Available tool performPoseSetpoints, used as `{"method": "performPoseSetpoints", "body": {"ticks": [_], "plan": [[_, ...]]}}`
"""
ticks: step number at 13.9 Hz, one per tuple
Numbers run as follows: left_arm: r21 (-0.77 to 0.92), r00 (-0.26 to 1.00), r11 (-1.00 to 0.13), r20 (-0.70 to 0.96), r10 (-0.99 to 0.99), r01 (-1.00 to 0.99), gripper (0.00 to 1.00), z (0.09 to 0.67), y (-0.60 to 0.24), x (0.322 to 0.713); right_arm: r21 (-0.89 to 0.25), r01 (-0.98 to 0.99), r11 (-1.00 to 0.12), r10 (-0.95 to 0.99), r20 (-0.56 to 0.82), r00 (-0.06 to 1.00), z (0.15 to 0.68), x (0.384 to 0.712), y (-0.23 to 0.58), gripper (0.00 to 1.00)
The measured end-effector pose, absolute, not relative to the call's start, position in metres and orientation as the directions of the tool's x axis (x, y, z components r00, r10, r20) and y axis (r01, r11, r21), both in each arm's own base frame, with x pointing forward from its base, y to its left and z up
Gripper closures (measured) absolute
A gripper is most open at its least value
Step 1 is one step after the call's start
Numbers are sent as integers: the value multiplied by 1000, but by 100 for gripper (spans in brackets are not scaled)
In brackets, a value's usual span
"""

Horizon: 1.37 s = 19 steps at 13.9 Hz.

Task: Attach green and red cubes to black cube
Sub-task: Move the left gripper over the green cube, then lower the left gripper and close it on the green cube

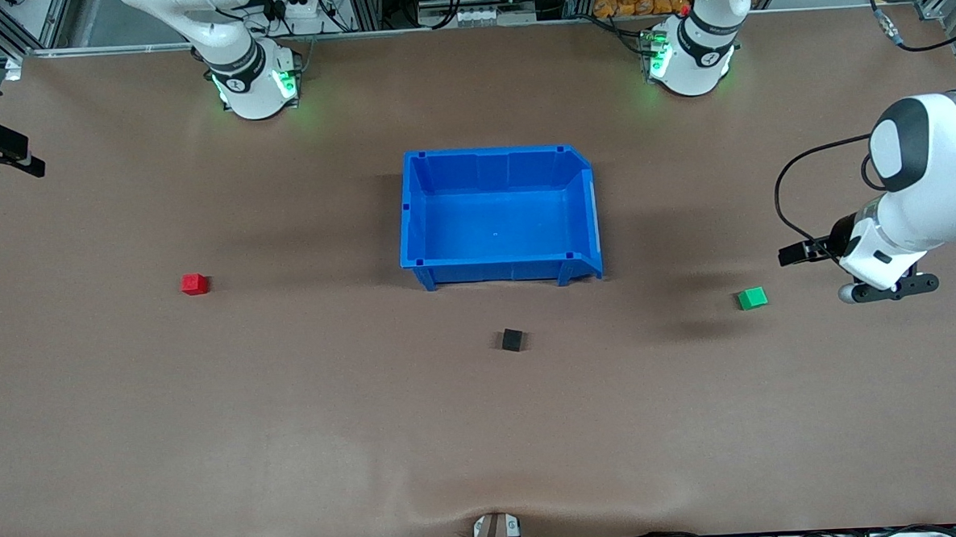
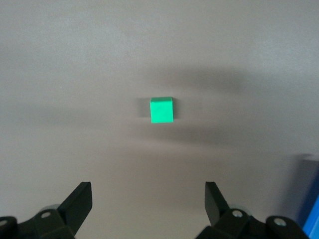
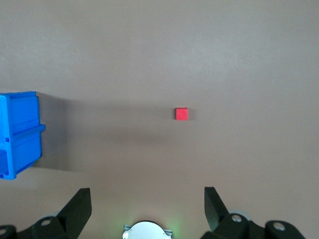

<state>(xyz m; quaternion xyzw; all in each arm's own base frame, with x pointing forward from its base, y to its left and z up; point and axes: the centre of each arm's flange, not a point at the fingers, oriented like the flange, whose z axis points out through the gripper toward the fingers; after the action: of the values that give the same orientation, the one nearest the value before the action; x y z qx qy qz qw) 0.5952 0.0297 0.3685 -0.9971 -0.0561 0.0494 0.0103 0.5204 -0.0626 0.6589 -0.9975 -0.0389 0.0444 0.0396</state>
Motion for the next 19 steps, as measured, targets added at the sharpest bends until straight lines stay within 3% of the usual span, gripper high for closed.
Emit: {"method": "performPoseSetpoints", "body": {"ticks": [19], "plan": [[4,968,-976,-125,216,218,4,227,36,612,-85,78,-993,86,-86,993,658,521,-60,0]]}}
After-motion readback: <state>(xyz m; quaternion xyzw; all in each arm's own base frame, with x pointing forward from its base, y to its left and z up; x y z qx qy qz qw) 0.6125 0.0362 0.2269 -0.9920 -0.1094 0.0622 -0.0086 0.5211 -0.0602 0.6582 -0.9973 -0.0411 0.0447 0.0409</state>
